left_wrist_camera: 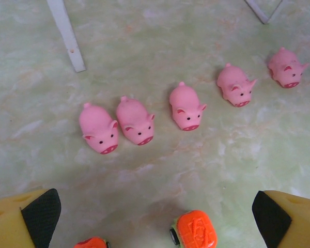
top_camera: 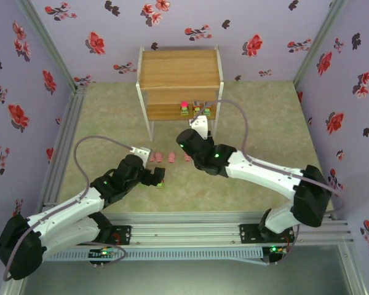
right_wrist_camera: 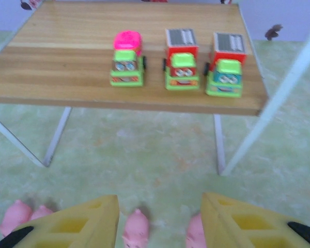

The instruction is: Place and organize the plastic toys onto the shelf

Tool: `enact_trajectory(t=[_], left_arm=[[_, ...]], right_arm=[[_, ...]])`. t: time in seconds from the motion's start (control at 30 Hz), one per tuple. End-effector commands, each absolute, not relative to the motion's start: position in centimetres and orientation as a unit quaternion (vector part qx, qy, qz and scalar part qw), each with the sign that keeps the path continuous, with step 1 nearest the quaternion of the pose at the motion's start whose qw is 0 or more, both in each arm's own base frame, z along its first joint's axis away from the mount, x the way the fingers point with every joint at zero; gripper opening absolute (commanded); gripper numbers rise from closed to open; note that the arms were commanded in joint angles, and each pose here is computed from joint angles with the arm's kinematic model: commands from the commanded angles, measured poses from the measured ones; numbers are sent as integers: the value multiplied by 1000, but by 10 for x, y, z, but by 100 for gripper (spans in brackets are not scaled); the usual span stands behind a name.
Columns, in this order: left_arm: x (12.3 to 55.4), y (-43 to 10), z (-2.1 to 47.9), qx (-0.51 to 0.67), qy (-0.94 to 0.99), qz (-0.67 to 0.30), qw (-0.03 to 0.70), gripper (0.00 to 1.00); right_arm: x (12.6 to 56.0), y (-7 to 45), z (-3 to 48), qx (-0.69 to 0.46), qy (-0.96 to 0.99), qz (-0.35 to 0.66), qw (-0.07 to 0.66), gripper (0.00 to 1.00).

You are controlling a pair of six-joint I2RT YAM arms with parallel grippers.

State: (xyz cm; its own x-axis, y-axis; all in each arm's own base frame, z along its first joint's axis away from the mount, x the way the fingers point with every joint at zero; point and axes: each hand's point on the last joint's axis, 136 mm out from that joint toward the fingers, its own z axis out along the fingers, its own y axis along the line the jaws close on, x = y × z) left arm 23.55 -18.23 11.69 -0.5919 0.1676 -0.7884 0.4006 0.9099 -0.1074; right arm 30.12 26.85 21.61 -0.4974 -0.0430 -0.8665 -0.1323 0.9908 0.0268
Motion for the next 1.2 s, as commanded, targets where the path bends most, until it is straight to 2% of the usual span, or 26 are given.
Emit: enact_trajectory(t=[0.0, 0.3, 0.43, 0.7, 0.97, 1.17], left_arm=[[234, -170, 113, 132, 889, -108, 425, 99], [218, -139, 102, 43, 906, -45, 420, 92], [212, -126, 102, 16, 908, -36, 417, 92], [206, -118, 92, 7, 920, -11, 391, 91], [200, -116, 84, 1, 928, -9, 372, 91], [197, -118, 68, -2, 935, -10, 354, 87]], right_arm=[[285, 246, 205, -68, 868, 29, 490, 26], [254, 207, 165, -96, 875, 30, 474, 28], [246, 203, 156, -109, 870, 47, 478, 36], [246, 200, 136, -129, 866, 61, 478, 43], [245, 193, 129, -134, 859, 73, 489, 45], [245, 187, 129, -122, 858, 76, 493, 47]])
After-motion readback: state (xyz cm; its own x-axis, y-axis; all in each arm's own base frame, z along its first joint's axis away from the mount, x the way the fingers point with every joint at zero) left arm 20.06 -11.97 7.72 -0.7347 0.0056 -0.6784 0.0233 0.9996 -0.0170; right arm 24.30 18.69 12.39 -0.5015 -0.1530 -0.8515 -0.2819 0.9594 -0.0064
